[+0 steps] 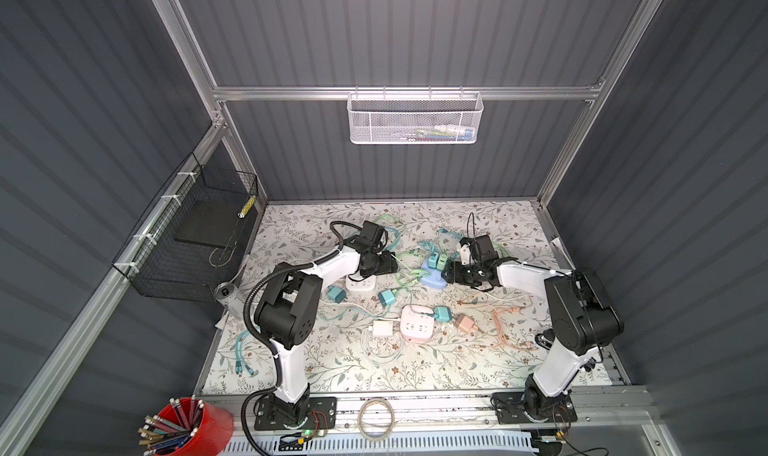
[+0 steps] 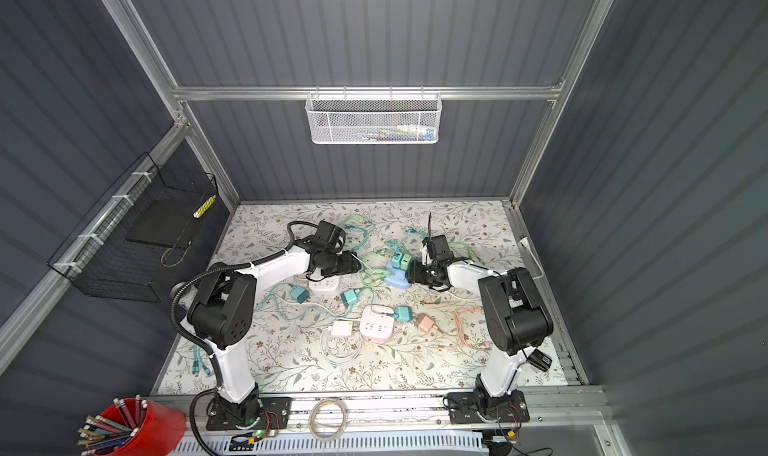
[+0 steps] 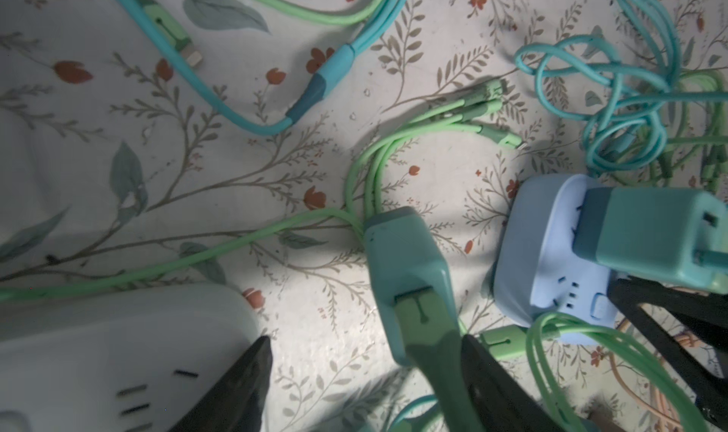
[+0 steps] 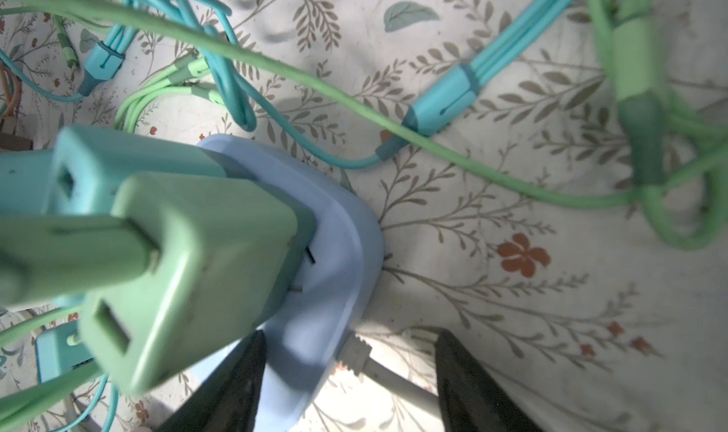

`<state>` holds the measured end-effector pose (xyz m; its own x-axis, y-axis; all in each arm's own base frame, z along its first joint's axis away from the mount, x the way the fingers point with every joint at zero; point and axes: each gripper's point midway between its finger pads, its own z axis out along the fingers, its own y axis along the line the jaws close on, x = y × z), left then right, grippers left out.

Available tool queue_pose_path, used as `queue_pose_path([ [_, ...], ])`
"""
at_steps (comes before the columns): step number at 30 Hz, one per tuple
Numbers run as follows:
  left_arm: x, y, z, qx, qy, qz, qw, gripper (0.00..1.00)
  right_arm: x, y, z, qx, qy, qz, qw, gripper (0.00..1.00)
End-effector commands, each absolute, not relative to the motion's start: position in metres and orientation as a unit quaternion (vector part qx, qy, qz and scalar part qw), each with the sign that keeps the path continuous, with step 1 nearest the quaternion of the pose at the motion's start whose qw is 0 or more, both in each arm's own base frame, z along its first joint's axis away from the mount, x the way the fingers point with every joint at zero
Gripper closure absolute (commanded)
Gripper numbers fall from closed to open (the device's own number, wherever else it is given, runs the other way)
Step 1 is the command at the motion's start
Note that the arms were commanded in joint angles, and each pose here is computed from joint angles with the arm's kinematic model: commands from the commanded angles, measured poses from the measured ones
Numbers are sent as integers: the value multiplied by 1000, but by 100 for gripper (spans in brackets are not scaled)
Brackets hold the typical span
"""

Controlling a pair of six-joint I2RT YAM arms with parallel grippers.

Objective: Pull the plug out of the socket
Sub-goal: 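Open the left gripper to release the teal charger on the table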

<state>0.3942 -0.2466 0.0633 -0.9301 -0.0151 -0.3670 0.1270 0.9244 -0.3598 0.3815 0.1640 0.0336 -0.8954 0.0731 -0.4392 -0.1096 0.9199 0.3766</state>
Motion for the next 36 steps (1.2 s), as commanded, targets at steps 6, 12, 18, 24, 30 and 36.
queue_pose_path([
  [6, 393, -248, 71, 57, 966, -178, 179, 35, 365, 152, 19, -2, 965, 177, 195, 31],
  [12, 402, -272, 72, 81, 963, -186, 178, 39, 366, 155, 31, -9, 959, 187, 211, 34],
  [18, 408, -282, 67, 90, 963, -185, 176, 42, 363, 162, 50, -26, 949, 213, 231, 37],
  [24, 409, -290, 63, 108, 963, -175, 174, 45, 355, 171, 70, -52, 930, 242, 272, 37],
  [30, 407, -297, 61, 125, 963, -167, 171, 47, 347, 182, 89, -102, 911, 251, 310, 35],
  [36, 407, -300, 63, 134, 961, -164, 175, 50, 340, 202, 128, -171, 871, 263, 378, 36],
])
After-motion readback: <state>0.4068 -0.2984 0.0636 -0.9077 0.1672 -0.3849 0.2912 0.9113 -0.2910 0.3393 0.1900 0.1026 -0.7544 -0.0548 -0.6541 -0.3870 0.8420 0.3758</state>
